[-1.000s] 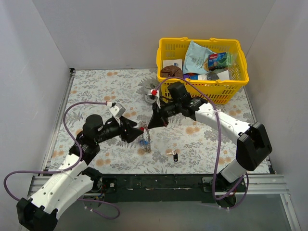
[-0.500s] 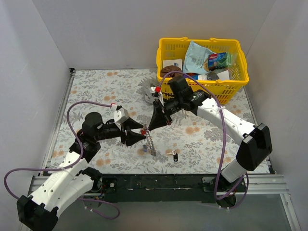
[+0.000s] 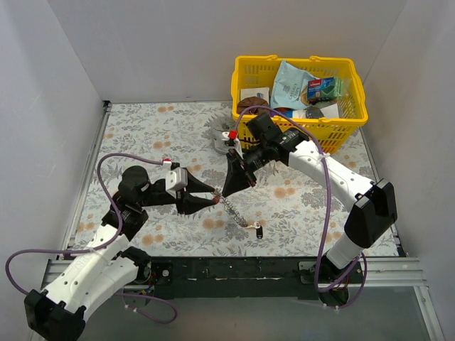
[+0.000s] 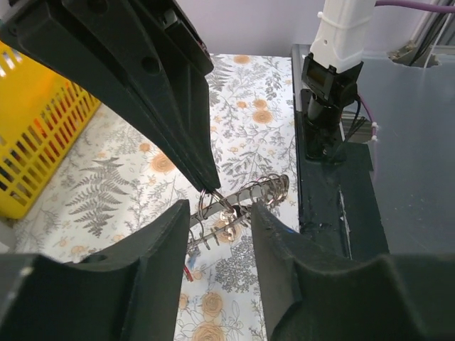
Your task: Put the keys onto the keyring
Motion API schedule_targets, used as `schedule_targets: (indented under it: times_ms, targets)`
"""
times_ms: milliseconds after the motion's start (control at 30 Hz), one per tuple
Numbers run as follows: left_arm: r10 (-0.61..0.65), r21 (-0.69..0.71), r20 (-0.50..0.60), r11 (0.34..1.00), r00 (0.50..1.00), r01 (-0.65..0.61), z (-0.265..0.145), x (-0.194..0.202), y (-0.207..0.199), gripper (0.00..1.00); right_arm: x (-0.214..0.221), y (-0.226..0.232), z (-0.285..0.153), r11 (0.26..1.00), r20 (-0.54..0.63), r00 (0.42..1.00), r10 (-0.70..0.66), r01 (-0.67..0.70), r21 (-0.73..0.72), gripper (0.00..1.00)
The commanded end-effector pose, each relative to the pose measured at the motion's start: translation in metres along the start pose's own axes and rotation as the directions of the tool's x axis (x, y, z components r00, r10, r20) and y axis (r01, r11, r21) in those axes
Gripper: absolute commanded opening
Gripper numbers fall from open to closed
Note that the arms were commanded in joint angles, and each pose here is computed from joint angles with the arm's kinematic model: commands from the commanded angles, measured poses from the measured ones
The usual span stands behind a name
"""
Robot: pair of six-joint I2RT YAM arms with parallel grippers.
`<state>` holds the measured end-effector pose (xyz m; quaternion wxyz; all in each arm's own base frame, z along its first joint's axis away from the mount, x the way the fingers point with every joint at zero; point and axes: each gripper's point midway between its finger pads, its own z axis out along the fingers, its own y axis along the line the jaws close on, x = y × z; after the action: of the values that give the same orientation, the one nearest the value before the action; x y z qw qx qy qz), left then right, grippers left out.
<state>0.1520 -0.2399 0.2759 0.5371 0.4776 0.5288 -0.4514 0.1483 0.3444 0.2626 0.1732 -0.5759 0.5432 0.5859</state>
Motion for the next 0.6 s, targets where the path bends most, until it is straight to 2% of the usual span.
schedule_targets:
  times_ms: [0, 567]
  targets:
    - [0.016, 0.06, -0.01, 0.998, 1.0, -0.016, 0.007, -0.001, 0.002, 0.35, -0.017, 0.018, -0.003, 0.996, 0.035, 0.997, -0.063, 0.065, -0.057, 0.01]
    - [-0.043, 0.104, -0.023, 0.994, 0.999, 0.045, 0.019, 0.007, 0.011, 0.32, -0.013, 0.017, -0.003, 0.997, 0.03, 0.998, -0.06, 0.062, -0.047, 0.01]
